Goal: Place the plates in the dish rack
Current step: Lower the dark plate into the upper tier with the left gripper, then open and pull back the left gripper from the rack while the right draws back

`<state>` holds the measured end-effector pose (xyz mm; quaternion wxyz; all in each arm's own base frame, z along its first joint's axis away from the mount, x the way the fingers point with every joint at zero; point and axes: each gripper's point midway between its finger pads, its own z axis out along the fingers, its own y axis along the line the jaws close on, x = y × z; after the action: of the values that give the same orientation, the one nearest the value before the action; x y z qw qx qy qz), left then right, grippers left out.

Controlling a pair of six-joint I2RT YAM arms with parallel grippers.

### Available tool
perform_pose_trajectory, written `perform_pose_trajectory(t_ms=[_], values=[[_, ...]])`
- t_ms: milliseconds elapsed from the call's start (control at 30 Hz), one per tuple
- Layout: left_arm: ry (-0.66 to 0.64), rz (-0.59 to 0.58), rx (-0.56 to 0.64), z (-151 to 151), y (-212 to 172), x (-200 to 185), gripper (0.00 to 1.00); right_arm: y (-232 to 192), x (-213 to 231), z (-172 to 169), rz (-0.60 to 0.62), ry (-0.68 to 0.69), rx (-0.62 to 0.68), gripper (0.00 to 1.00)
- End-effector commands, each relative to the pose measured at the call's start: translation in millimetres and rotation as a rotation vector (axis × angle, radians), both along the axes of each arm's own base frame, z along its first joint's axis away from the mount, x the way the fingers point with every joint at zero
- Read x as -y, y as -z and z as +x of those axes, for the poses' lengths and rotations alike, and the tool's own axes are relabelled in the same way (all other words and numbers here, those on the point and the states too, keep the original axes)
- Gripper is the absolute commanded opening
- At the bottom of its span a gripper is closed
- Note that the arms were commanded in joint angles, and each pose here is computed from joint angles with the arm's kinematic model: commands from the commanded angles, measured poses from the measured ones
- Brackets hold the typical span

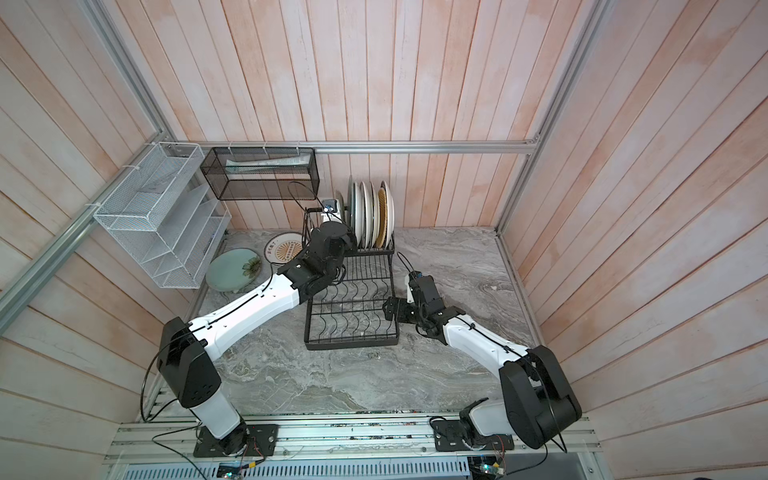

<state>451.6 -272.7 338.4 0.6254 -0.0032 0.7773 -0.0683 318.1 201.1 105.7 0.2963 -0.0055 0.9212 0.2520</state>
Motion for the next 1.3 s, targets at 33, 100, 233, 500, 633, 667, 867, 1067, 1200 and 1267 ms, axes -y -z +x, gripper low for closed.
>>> perform_pose_trajectory(t_ms=[33,100,233,500,633,667,867,1067,1200,1267], values=[[0.036,-0.106,0.066,-11,-33,3,0.00,-4,3,-3,0.011,-0.002,0.006,0.94],[0.042,-0.126,0.046,-10,-28,1,0.00,-6,2,-3,0.017,-0.007,0.007,0.94],[0.032,-0.136,0.015,-11,-15,-6,0.00,-8,1,-5,0.026,-0.016,0.011,0.94],[0.030,-0.121,-0.029,-14,1,-10,0.00,-14,3,-7,0.043,-0.008,0.025,0.94],[0.048,-0.110,-0.033,-13,-1,-6,0.01,-16,2,-8,0.050,-0.011,0.027,0.94],[0.052,-0.107,-0.032,-13,-2,-5,0.03,-17,2,-8,0.051,-0.009,0.029,0.94],[0.058,-0.087,-0.041,-11,-2,-2,0.13,-20,5,-8,0.060,-0.001,0.035,0.94],[0.073,-0.091,-0.040,-11,-5,2,0.27,-22,7,-9,0.067,-0.001,0.038,0.94],[0.077,-0.093,-0.025,-12,-16,2,0.29,-25,7,-8,0.072,-0.001,0.044,0.94],[0.078,-0.098,-0.014,-13,-24,1,0.31,-27,7,-8,0.076,-0.003,0.046,0.94]])
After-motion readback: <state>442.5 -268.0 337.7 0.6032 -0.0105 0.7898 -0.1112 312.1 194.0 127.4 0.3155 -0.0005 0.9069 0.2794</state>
